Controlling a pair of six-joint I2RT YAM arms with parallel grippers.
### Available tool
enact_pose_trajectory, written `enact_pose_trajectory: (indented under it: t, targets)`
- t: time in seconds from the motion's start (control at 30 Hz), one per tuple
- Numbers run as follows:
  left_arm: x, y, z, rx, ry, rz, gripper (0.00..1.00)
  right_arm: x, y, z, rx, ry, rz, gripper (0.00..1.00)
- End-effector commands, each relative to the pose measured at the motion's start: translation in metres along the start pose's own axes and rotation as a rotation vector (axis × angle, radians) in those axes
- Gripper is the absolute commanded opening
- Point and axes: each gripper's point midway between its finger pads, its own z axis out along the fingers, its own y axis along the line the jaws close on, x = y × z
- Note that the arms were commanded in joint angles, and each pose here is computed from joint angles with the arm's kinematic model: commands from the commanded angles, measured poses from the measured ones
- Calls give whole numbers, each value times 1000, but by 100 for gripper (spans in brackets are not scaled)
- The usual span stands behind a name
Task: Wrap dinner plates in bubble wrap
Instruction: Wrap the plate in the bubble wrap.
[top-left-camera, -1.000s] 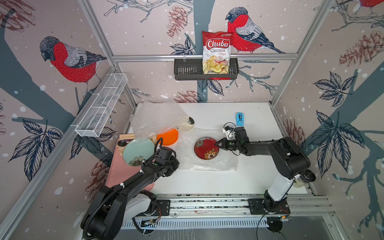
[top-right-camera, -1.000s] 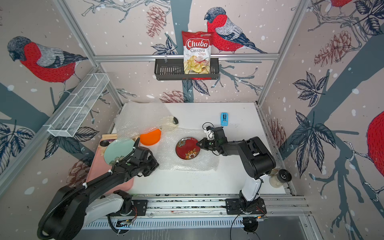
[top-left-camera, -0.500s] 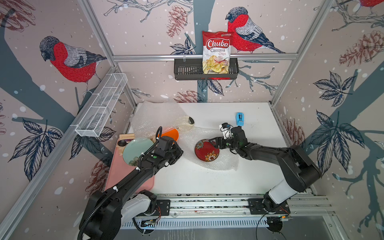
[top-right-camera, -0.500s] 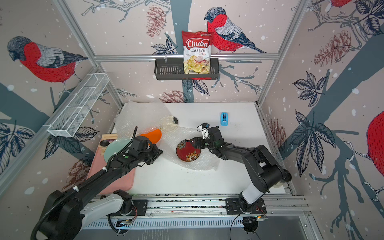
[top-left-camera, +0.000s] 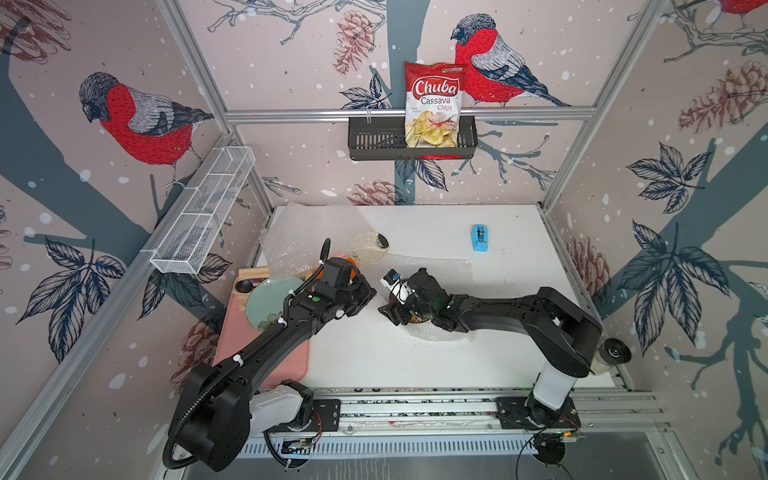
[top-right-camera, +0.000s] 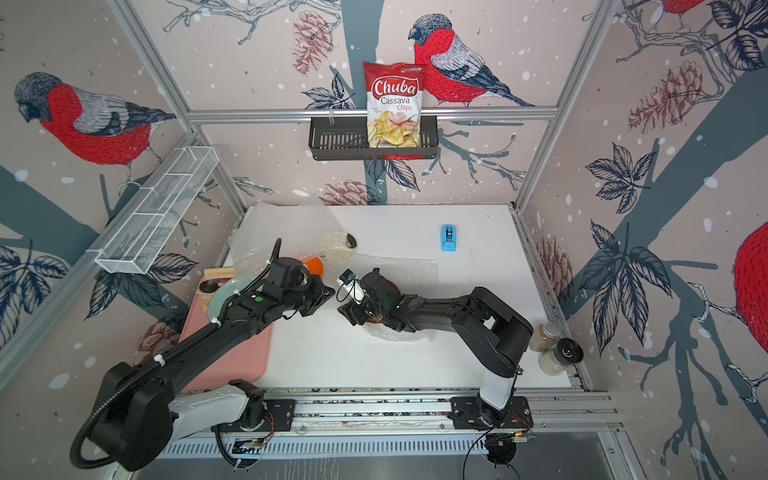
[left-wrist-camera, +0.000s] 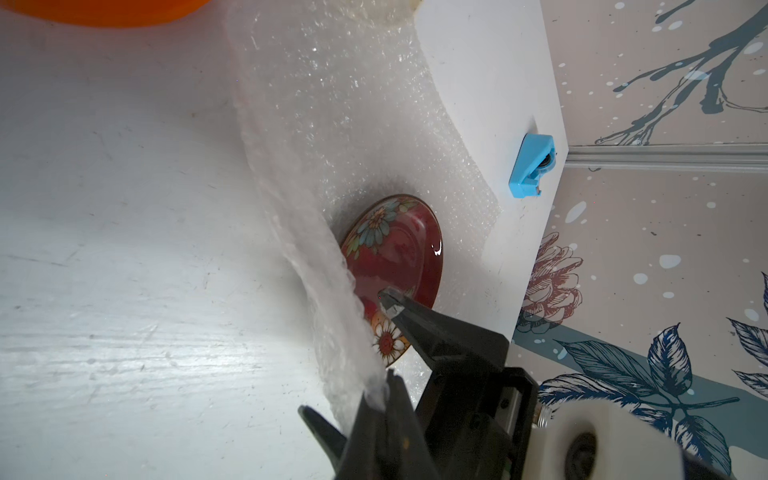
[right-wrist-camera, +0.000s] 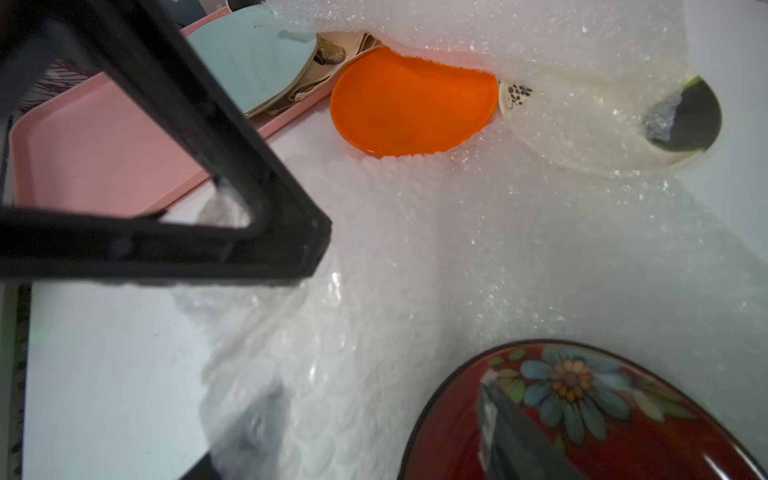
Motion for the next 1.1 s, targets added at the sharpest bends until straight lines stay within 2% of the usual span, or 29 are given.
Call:
enact_pose_trajectory:
  t: [0.0,0.03,0.1,0.13,0.2,0.23,0.27,0.37,0.5,0.57,0.7,0.9,0.97,1.07]
  targets:
    - [-3,-15,-1,23,10,58,0,-14,-12,-7,67,-49,16,32]
    - [-4,-19,-2,18,11,80,0,-15,-15,-12,58,-62,50,23]
    - [-8,-24,-4,4,7,131,11,-10,-21,-18,22,-63,134,13]
    - [-11,-26,-5,-12,-2,160,22,-7,-26,-22,1,-64,186,9]
    - [-18,-26,-8,-48,-25,208,63,5,-33,-25,-36,-54,279,4]
    - [-20,-26,-8,-61,-31,237,75,9,-39,-26,-40,-49,336,2]
    - [-22,-24,-7,-76,-34,258,78,13,-44,-26,-51,-46,385,1]
    - [-21,-19,2,-108,0,326,79,20,-59,-26,-98,-49,543,0]
    - [-7,-17,21,-91,114,395,67,26,-82,-31,-135,-89,708,0]
    - [9,-19,37,-63,194,427,60,28,-88,-30,-148,-90,733,0]
    - [27,-47,66,-16,282,509,51,36,-93,-27,-149,-65,740,0]
    - [26,-37,127,-112,343,508,37,43,-104,-34,-128,-77,767,5]
    - [25,-29,144,-146,359,501,34,43,-110,-40,-106,-87,768,12]
    - [29,-28,162,-144,385,499,32,43,-121,-53,-53,-82,756,37]
